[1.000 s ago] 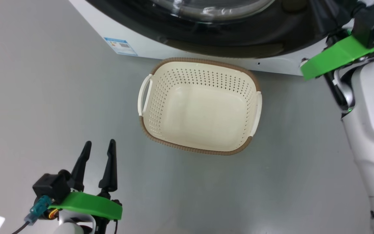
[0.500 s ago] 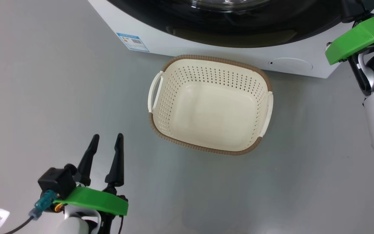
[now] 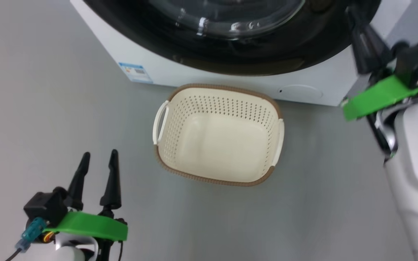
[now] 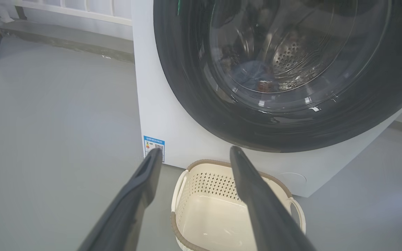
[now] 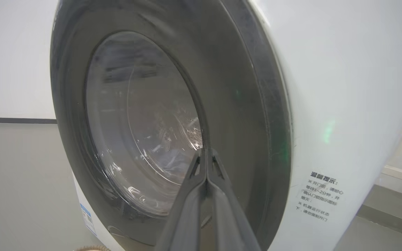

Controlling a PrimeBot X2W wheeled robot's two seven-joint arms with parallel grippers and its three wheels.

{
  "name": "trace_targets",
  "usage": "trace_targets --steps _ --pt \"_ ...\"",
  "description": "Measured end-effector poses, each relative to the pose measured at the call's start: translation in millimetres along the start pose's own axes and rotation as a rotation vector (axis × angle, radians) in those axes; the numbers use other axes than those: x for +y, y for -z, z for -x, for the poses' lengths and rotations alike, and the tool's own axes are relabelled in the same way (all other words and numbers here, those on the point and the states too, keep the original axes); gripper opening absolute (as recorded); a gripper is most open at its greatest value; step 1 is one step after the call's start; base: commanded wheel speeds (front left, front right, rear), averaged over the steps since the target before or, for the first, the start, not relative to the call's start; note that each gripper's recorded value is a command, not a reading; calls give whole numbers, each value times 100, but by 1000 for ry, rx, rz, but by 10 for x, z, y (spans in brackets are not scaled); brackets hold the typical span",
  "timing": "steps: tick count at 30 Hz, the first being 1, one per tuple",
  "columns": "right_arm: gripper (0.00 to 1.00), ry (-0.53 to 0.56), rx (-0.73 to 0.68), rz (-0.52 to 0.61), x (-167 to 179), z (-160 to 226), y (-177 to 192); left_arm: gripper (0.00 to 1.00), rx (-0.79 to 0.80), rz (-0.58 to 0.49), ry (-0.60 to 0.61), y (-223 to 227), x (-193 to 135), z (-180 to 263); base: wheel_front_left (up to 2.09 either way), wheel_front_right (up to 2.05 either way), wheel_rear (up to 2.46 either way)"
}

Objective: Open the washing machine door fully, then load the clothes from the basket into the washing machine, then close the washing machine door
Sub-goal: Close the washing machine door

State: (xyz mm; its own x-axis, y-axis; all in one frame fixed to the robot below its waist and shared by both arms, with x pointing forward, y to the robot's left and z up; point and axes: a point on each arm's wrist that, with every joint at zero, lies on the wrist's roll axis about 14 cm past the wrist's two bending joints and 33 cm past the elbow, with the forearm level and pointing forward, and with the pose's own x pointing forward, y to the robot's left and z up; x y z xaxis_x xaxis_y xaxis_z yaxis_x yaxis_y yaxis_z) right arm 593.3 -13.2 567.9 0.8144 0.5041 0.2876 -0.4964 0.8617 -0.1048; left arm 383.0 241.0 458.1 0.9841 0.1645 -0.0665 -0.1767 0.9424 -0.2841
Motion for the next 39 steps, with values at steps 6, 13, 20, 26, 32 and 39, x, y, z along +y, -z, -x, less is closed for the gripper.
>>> trace_targets --steps 6,13,20,26,32,39 --pt "100 20 10 -63 114 508 -106 100 -14 -5 -10 -42 37 133 0 0 0" --pt "100 94 80 -99 114 1242 -113 100 -17 -4 6 -45 10 270 0 0 0" --pt "100 198 98 -86 -31 1815 -274 100 2 -12 64 20 -142 346 0 0 0" --pt "100 288 117 -83 -112 2237 -354 100 -9 4 111 -8 -282 368 0 0 0" --pt "100 379 139 -83 -208 2601 -374 100 -25 -1 143 -59 -366 375 0 0 0" --pt "100 447 143 -66 -328 2811 -416 100 -28 -26 175 -69 -458 365 0 0 0"
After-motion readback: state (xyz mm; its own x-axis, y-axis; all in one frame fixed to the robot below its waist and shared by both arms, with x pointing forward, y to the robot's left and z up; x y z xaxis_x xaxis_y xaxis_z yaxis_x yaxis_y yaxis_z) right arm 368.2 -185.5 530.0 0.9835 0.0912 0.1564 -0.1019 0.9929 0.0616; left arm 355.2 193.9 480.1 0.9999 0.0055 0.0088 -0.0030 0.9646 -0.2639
